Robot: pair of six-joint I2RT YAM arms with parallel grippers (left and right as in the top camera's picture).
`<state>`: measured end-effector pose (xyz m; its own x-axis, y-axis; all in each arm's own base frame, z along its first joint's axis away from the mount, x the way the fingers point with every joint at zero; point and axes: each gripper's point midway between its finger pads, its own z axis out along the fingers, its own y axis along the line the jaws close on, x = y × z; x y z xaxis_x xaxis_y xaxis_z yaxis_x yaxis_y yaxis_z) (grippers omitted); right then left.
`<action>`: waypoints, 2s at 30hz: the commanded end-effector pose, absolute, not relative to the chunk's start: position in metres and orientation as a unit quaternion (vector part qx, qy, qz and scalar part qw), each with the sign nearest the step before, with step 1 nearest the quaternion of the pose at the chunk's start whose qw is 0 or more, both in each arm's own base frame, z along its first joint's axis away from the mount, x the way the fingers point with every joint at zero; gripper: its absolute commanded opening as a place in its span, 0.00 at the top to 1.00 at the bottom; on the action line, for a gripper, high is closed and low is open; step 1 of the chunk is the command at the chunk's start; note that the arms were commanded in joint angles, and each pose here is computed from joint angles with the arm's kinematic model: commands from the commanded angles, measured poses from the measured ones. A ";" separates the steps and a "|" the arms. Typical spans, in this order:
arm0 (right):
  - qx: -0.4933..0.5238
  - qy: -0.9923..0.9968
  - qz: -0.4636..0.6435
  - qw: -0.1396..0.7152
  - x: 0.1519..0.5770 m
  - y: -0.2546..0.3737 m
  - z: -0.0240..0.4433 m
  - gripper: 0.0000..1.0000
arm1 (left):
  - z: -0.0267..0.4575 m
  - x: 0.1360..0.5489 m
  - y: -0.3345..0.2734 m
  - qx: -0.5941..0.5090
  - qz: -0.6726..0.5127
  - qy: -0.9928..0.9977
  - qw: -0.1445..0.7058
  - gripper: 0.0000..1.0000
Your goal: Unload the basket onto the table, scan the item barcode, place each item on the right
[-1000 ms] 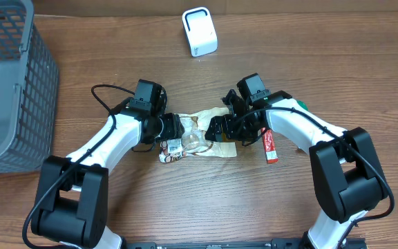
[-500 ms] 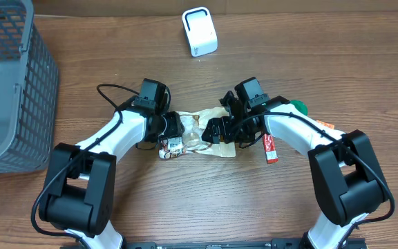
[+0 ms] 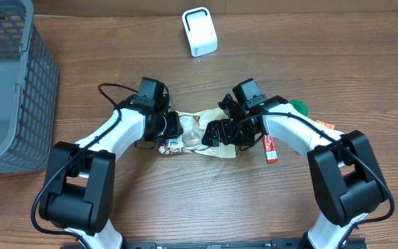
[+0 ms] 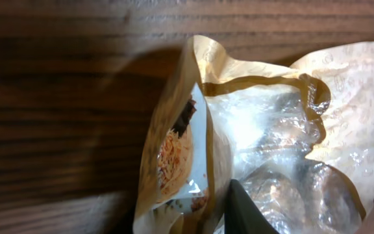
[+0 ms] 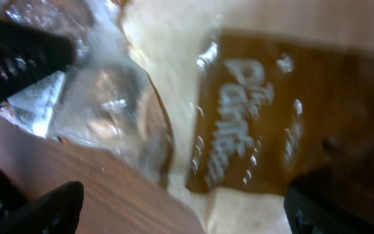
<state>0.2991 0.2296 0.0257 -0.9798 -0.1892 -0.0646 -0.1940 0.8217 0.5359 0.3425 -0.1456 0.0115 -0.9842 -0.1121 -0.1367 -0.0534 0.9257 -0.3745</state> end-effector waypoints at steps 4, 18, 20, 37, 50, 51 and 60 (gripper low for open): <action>-0.090 0.954 0.283 0.039 0.328 0.219 0.060 0.00 | 0.059 0.360 -0.131 -0.037 -0.225 0.965 0.130 0.88; -0.021 0.957 0.286 0.044 0.337 0.215 0.051 0.00 | 0.101 0.360 -0.121 -0.065 -0.332 0.931 0.136 0.93; 0.000 0.955 0.292 0.051 0.343 0.217 0.048 0.00 | 0.100 0.358 -0.122 -0.067 -0.332 0.932 0.131 0.93; 0.002 0.943 0.329 0.038 0.347 0.248 0.027 0.00 | 0.093 0.348 -0.124 -0.067 -0.315 0.940 0.112 0.93; -0.038 0.873 0.485 -0.045 0.322 0.300 0.043 0.20 | 0.093 0.346 -0.125 -0.065 -0.314 0.941 0.107 0.93; -0.039 0.872 0.486 -0.043 0.323 0.300 0.043 0.25 | 0.093 0.346 -0.125 -0.062 -0.314 0.941 0.108 0.93; -0.054 0.870 0.489 -0.031 0.326 0.300 0.044 0.68 | 0.086 0.344 -0.117 -0.066 -0.286 0.950 0.105 0.92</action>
<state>0.3297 0.2959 0.0415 -0.9954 -0.0952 0.0048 -0.0484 0.5480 0.8351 0.3373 -0.1163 0.0731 -0.9715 -0.2147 -0.1002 -0.1218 0.8154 -0.5660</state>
